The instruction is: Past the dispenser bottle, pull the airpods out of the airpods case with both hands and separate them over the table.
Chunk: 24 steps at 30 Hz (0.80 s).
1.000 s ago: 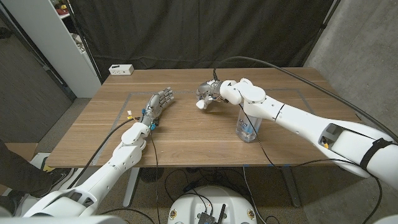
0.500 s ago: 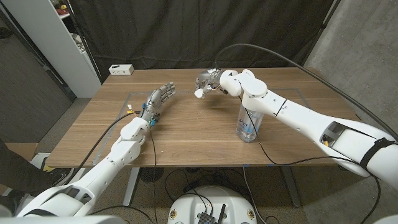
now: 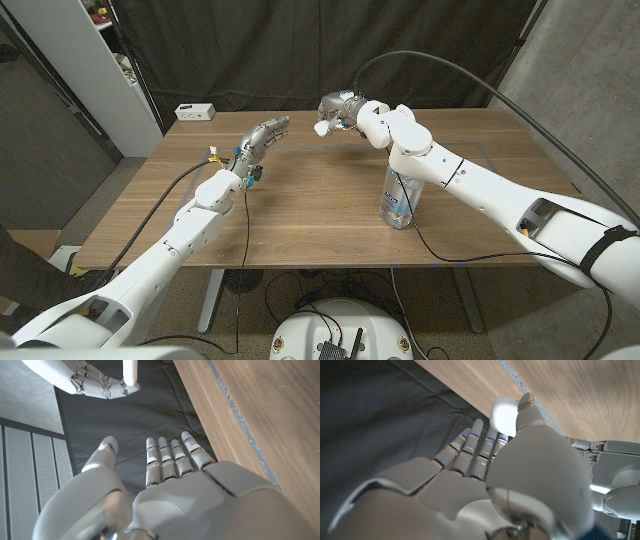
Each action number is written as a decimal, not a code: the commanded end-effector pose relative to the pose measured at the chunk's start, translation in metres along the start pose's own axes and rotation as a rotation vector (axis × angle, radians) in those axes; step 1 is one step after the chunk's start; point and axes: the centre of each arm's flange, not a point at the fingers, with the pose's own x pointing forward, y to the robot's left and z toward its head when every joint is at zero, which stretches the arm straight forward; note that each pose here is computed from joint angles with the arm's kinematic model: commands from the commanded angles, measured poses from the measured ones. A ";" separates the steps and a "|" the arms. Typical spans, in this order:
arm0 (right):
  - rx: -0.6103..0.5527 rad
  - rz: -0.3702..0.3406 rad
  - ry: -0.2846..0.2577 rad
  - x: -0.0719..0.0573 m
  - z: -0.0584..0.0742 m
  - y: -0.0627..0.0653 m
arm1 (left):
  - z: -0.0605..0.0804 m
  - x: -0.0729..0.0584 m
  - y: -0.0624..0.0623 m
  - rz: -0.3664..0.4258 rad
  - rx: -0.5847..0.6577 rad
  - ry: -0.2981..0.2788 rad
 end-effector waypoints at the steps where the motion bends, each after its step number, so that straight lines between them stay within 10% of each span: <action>1: 0.024 -0.132 0.048 -0.009 0.003 -0.018 | 0.027 0.012 -0.025 0.075 0.057 0.054; 10: 0.044 -0.204 0.024 -0.012 0.012 -0.025 | 0.034 0.026 -0.041 0.086 0.091 0.119; 24: 0.038 -0.209 0.009 -0.005 0.016 -0.022 | 0.044 0.028 -0.056 0.029 0.078 0.048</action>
